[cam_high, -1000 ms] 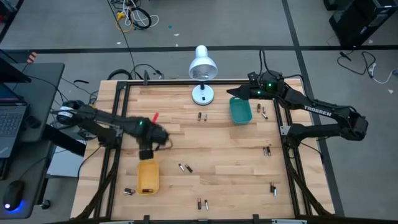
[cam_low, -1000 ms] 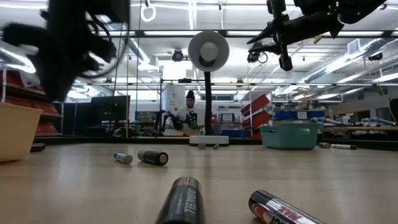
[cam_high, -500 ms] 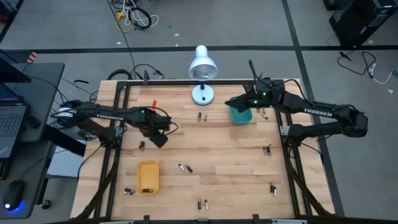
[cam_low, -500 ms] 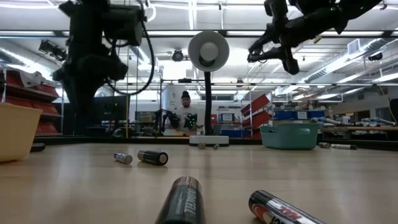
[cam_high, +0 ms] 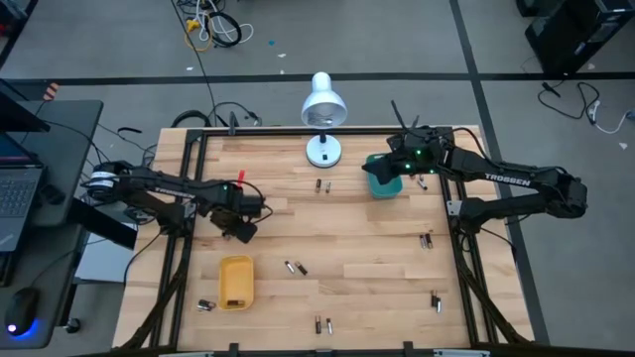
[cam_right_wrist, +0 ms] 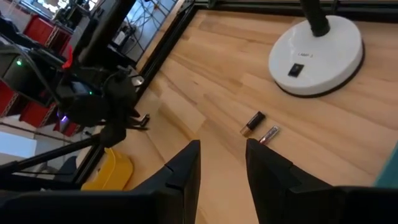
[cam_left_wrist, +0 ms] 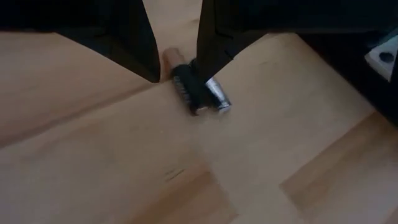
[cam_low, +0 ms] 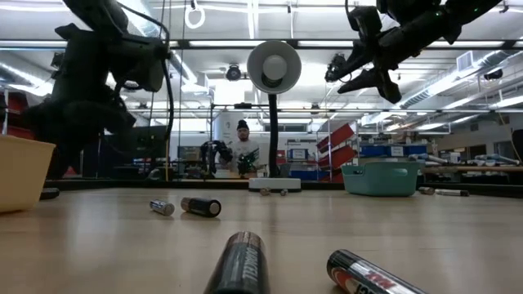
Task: Sort batteries
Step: Put the golden battery into the yellow bin
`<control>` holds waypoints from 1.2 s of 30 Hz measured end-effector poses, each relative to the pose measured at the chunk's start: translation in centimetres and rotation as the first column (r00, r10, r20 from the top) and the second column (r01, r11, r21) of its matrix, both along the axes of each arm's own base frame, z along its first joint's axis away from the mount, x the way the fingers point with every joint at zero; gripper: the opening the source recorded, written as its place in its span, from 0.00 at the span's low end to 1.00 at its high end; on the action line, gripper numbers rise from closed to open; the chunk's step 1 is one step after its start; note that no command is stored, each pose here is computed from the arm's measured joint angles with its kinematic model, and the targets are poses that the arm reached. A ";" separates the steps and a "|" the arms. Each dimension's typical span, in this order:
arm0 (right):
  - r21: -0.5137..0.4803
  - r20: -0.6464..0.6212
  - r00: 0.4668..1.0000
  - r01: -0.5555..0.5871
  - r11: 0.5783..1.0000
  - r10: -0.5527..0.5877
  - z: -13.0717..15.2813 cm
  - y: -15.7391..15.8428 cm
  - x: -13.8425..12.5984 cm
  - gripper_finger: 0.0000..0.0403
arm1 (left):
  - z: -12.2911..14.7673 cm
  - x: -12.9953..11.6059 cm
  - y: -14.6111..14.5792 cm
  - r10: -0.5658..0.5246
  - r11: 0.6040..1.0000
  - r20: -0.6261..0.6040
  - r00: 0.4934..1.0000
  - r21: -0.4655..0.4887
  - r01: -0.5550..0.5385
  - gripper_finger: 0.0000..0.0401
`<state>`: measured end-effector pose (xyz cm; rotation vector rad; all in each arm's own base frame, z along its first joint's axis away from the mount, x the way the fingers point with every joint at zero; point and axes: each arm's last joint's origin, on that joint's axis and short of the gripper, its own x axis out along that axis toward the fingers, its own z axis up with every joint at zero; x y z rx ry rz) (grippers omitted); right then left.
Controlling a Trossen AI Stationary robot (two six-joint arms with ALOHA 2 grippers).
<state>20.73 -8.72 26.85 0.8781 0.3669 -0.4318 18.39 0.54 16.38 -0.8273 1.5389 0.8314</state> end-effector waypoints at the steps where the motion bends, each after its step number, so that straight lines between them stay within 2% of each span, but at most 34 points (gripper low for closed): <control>1: 0.000 -0.001 1.000 0.001 1.000 -0.001 0.0 0.0 0.0 0.29 | -0.2 -0.2 0.0 0.010 1.000 -0.006 1.000 0.002 -0.010 0.30; 6: 0.001 -0.008 1.000 0.004 1.000 -0.004 -0.1 0.0 0.0 0.29 | -1.2 -0.4 -0.2 0.042 0.999 0.016 0.999 0.003 -0.042 0.30; 16: 0.008 -0.025 1.000 0.004 1.000 -0.004 -0.2 0.0 -0.1 0.29 | -1.4 -0.1 -0.1 0.054 0.998 0.055 0.997 0.039 -0.056 0.30; 23: 0.011 -0.024 1.000 0.006 1.000 -0.006 -0.2 0.0 -0.1 0.29 | -2.5 0.3 -0.1 0.060 0.998 0.156 0.986 0.010 -0.062 0.30; 28: 0.015 -0.023 1.000 0.009 1.000 -0.008 -0.2 0.0 -0.1 0.29 | -2.8 0.0 -0.1 0.069 0.997 0.148 0.987 0.007 -0.071 0.29; 36: 0.033 -0.019 1.000 0.019 0.999 -0.018 -0.2 0.0 -0.1 0.29 | -2.8 0.0 -0.1 0.061 0.998 0.144 0.988 0.014 -0.064 0.16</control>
